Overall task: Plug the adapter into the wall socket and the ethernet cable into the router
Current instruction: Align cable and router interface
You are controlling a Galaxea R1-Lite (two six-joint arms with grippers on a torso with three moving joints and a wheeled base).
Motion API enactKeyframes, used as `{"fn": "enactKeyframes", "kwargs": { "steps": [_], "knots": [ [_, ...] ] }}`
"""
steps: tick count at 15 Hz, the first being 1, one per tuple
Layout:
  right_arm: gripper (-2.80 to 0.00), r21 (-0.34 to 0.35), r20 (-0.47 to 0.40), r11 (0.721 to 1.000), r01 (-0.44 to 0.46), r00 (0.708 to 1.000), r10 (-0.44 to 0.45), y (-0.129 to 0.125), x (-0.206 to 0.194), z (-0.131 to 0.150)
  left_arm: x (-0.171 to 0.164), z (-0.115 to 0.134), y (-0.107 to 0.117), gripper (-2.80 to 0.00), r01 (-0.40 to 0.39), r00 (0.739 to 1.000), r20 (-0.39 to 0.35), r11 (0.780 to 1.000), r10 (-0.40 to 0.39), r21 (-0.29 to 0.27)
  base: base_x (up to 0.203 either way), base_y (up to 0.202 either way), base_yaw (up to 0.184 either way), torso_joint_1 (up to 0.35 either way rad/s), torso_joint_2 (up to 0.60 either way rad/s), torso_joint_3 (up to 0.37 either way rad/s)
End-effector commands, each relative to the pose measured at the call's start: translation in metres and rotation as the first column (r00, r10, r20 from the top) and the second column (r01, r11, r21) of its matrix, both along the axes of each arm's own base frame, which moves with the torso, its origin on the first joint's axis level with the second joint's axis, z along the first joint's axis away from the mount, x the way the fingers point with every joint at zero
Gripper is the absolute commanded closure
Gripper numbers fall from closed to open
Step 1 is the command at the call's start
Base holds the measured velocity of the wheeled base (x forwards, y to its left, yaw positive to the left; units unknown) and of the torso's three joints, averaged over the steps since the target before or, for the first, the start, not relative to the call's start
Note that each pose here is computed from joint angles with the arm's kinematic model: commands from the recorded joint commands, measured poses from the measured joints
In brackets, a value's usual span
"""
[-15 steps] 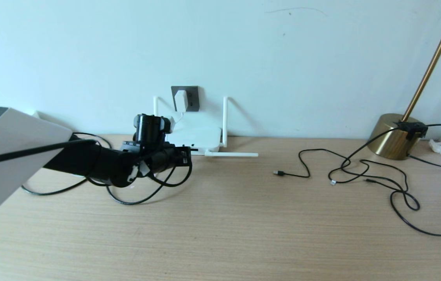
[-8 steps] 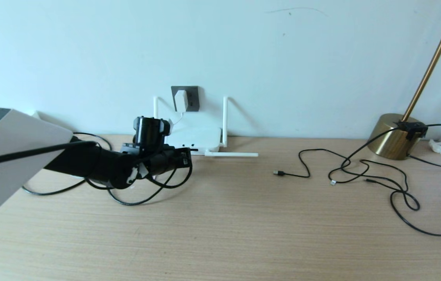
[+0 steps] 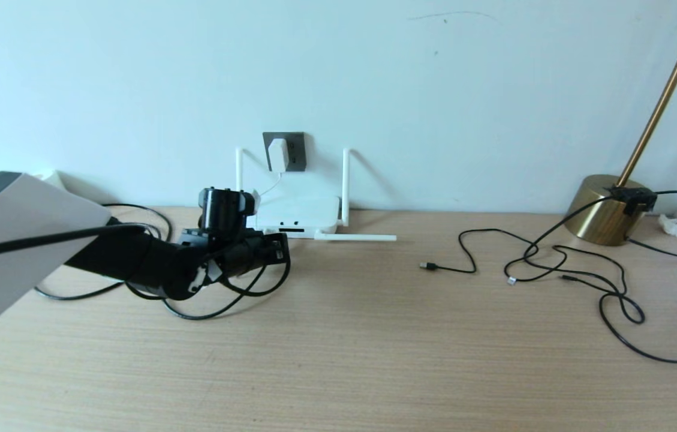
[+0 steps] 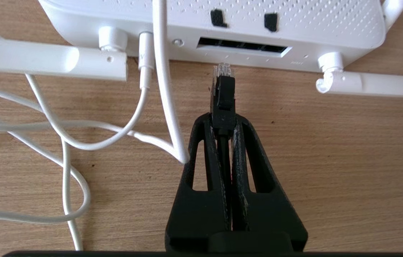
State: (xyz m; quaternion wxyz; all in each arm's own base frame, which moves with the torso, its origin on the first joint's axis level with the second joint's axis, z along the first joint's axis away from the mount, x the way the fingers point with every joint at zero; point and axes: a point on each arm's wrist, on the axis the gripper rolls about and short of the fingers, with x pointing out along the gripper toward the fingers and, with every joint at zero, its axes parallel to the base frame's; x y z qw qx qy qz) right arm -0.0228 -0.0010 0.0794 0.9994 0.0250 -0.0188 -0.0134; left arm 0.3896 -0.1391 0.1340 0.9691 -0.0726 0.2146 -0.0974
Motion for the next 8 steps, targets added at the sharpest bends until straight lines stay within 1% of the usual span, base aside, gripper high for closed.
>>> {"fn": "enactKeyframes", "kwargs": {
  "steps": [1,8],
  "knots": [
    [0.0,0.0,-0.011,1.0,0.0,1.0,0.0,0.0,0.0009,-0.0029,-0.0005,0.0025,0.0002,0.0,-0.002,1.0,0.016,1.0,0.002,-0.006,0.0,0.0,0.0,0.0,0.0,0.0],
    [0.0,0.0,-0.011,1.0,0.0,1.0,0.0,0.0,0.0009,-0.0029,-0.0005,0.0043,0.0009,0.0,-0.004,1.0,0.024,1.0,0.005,-0.008,0.0,0.0,0.0,0.0,0.0,0.0]
  ]
}}
